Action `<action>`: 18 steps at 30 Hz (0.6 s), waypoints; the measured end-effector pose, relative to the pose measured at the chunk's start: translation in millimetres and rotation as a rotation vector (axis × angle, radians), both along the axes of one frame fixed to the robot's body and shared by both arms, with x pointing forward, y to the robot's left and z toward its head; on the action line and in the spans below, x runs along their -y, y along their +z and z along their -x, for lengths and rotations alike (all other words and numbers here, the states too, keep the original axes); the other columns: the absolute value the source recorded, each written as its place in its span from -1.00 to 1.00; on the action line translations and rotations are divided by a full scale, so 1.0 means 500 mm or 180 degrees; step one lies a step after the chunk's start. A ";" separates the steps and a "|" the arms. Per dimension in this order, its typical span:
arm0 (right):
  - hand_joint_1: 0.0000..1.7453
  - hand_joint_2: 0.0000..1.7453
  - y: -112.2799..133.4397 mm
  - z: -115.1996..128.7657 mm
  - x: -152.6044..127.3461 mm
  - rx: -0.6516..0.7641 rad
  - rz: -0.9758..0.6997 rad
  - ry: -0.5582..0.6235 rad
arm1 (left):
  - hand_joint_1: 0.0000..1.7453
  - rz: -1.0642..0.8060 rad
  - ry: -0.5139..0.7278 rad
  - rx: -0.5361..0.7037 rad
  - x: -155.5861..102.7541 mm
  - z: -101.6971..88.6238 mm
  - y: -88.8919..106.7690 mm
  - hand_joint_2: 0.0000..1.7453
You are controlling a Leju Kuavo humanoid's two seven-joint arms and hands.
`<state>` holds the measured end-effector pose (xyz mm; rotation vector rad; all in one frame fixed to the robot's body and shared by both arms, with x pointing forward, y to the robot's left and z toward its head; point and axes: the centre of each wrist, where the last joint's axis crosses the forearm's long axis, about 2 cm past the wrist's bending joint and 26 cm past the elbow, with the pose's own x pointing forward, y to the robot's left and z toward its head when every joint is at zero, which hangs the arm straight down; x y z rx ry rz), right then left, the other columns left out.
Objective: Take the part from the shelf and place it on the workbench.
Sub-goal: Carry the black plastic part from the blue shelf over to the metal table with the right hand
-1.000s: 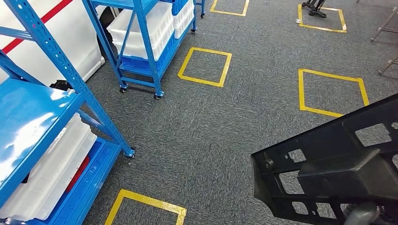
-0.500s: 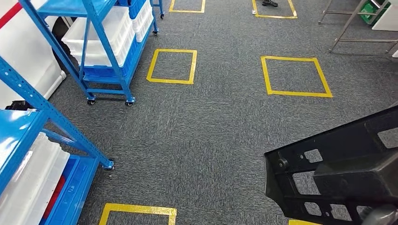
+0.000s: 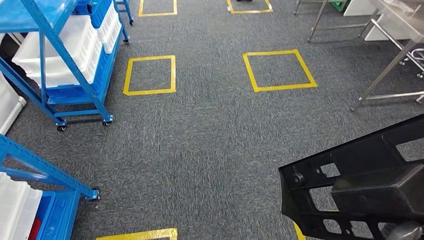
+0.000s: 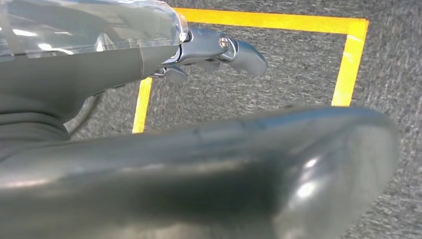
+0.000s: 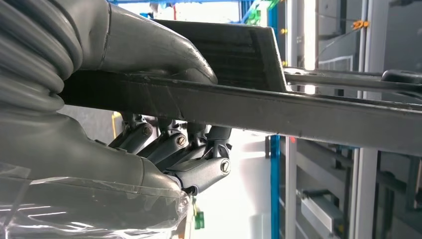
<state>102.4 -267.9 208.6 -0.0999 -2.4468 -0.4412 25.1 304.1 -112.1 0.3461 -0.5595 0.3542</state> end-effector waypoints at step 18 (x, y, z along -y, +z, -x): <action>1.00 1.00 -0.104 -0.016 -0.079 -0.0889 0.0838 0.0277 | -1.00 0.0090 -0.0253 0.0168 0.024 -0.020 0.002 -1.00</action>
